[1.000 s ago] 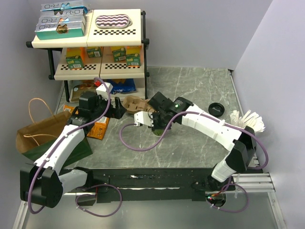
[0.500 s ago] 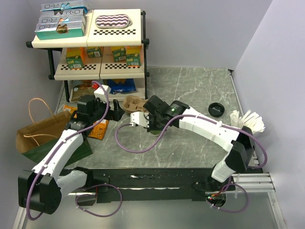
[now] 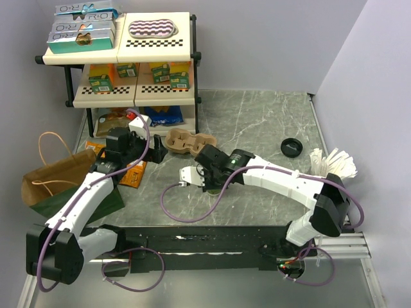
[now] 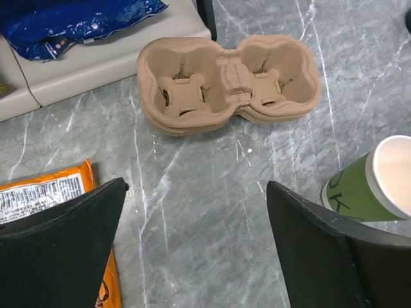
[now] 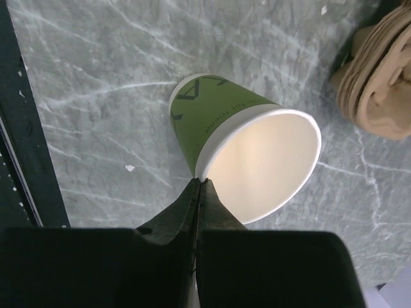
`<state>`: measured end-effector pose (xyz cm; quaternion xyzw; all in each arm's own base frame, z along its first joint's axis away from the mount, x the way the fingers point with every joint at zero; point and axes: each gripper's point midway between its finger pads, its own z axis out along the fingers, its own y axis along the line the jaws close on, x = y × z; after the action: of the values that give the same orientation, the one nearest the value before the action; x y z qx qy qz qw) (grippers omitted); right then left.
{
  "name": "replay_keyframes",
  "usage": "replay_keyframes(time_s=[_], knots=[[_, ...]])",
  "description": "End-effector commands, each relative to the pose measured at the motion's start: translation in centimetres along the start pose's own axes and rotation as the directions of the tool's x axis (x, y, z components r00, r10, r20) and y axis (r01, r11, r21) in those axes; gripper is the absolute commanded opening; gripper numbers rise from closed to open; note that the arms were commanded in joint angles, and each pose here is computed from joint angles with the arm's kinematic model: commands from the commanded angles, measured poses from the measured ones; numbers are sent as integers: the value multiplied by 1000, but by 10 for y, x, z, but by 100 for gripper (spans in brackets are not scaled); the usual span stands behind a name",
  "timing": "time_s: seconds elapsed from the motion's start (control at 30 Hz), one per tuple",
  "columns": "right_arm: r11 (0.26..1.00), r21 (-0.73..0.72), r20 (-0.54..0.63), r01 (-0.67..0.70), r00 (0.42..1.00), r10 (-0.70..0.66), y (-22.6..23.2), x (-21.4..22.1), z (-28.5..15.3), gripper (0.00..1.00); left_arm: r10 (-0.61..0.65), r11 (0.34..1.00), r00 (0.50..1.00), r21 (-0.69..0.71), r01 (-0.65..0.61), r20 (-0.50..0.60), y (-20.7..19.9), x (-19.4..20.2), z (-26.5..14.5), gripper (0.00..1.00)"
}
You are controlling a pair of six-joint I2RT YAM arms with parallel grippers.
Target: Pack the takeout coffee
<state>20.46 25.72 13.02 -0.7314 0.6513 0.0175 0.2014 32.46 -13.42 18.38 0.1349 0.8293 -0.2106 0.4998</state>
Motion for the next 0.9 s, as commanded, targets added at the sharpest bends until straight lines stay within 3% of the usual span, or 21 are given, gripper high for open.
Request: replay_keyframes(time_s=[0.0, 0.13, 0.33, 0.47, 0.63, 0.73, 0.77, 0.83, 0.87], knots=[[999, 54, 75, 6, 997, -10, -3, -16, -14, 0, 22, 1000, 1000, -7, -22, 2, 3, 1, 3, 97], [1000, 6, 80, 0, 997, -1, 10, -14, -14, 18, 12, 1000, 1000, 1, -12, -5, 1, 3, 4, 97], [1000, -25, 99, 10, 995, -8, 19, -13, -18, 34, 7, 1000, 1000, 9, -7, -8, 0, 3, 5, 97], [999, -44, 107, 17, 994, -12, 22, -13, -26, 38, 8, 1000, 1000, 8, -8, -16, 0, 3, 6, 97], [999, -34, 208, 22, 978, -15, 16, -17, -72, 46, 32, 996, 999, 82, -31, -11, -13, -7, 3, 97], [990, 41, 274, -138, 954, 122, -21, -11, -99, 57, 49, 988, 999, 147, -52, 20, -26, -20, 1, 97], [960, 77, 268, -268, 933, 239, -45, 7, -104, 58, 47, 987, 999, 150, -50, 23, -26, -22, 1, 97], [918, 129, 221, -376, 913, 342, -76, 26, -103, 57, 35, 988, 999, 151, -39, 29, -27, -31, 3, 97], [867, 194, 152, -459, 887, 436, -94, 59, -105, 57, 35, 988, 999, 147, -40, 37, -27, -39, 3, 97]])
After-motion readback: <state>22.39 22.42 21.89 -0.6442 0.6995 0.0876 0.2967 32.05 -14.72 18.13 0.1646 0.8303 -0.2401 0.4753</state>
